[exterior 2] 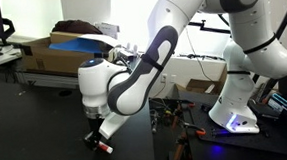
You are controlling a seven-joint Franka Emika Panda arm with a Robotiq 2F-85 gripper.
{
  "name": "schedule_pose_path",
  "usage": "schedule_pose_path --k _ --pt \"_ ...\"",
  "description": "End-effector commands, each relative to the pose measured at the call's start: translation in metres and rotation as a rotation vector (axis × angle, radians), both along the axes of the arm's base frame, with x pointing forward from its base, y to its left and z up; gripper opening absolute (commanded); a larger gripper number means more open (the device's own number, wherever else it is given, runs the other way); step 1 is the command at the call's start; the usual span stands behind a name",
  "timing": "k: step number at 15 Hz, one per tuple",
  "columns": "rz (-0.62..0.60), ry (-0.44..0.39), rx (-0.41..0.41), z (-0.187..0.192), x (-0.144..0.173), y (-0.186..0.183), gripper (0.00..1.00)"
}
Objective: Put the marker in the cup
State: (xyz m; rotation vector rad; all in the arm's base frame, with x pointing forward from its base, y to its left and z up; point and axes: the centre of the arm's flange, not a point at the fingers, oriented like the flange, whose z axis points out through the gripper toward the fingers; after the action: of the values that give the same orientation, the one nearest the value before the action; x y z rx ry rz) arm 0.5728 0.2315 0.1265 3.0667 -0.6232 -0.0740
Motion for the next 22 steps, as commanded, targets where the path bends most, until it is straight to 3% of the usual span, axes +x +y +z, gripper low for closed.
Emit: schedule_pose_path --k 1,6,8,22 --pt "0.002 -0.023 -0.014 0.001 0.009 0.002 0.35" --pt "0.002 -0.035 -0.015 0.005 0.012 0.003 0.01" --pt "0.0 -0.04 -0.016 0.007 0.014 0.004 0.05" --pt "-0.003 -0.132 -0.11 0.052 -0.017 0.041 0.05"
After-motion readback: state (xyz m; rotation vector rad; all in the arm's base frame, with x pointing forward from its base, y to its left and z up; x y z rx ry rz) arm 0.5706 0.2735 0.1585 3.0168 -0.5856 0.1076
